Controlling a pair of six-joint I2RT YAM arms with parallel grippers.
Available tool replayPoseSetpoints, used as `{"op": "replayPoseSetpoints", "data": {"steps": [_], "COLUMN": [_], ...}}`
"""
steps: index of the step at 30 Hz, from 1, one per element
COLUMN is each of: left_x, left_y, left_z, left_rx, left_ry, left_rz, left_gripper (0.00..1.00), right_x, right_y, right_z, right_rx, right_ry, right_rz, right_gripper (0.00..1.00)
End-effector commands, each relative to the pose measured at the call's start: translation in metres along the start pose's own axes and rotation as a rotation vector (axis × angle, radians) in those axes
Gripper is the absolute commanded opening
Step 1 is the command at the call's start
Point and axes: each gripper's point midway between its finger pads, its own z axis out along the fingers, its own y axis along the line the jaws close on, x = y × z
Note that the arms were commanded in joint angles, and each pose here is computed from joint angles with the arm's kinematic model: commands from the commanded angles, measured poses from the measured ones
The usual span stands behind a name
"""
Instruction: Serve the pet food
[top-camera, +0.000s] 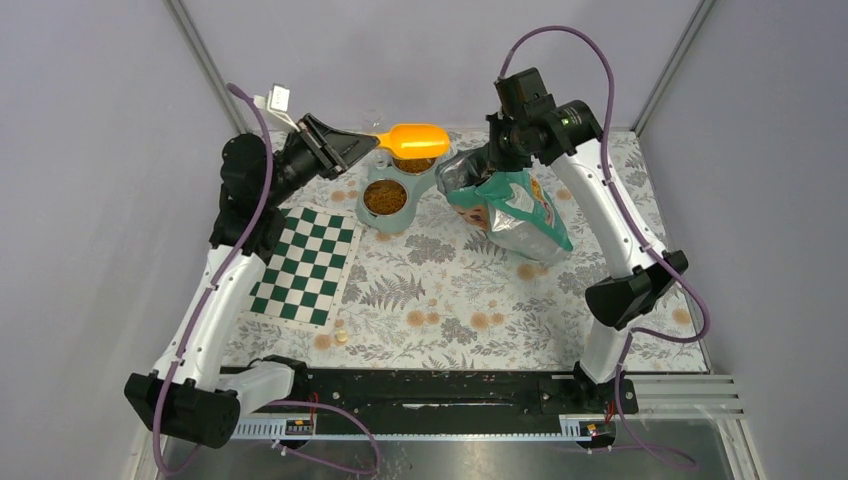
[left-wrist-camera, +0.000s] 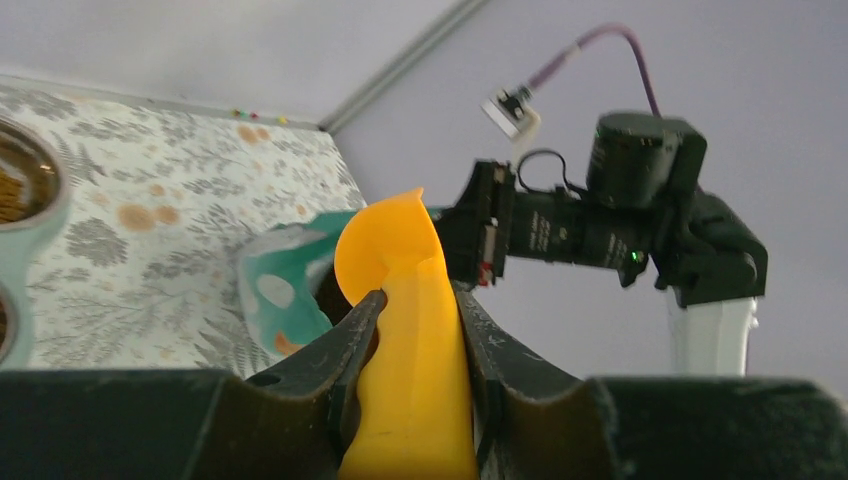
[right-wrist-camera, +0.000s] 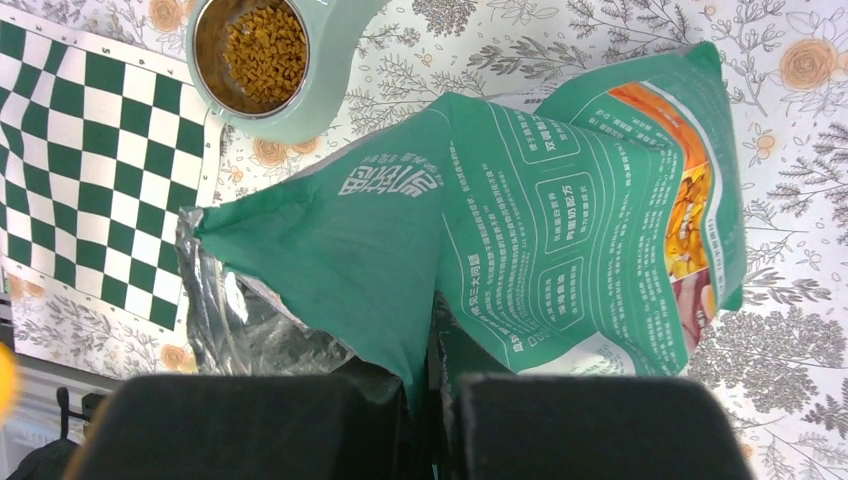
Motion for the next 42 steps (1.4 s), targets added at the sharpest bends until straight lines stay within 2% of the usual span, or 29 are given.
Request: {"op": "replayPoseSetpoints", "data": {"steps": [1, 12, 19, 24, 36, 42], "left_x": [0.017, 0.076, 0.101, 0.126, 0.197, 0.215], "left_y": [-0.033, 0.011, 0.035, 0.063, 0.129, 0.142], "left_z": [0.003, 0.03, 0.069, 0.089, 0.101, 0.107], "left_rx": [0.167, 0.039, -0.098, -0.178, -0.389, -0.346], "left_ry": [0.058, 0.215, 0.294, 0.365, 0.487, 0.549], "left_rz": [0.018, -0.016, -0.114, -0.183, -0.088, -0.039], "left_gripper": [0.0, 0.0, 0.0, 0.0, 0.0, 0.0], "right_x": [-0.042, -0.035, -0.022, -0.016, 0.008, 0.021], "right_y": [0.034, 0.043, 0.037, 0.043, 0.047, 0.056], "right_z": [-0.04, -0.027, -0.014, -0.008, 0.016, 0.023], "right_rx": [-0.113, -0.12, -0.002, -0.007, -0.053, -0.143], "right_ry": [-0.168, -0.133, -0.139, -0.128, -0.108, -0.133], "right_rz": [-0.016, -0.042, -0.14, -0.143, -0.061, -0.019], "right_gripper": [0.0, 0.0, 0.0, 0.0, 0.0, 0.0]}}
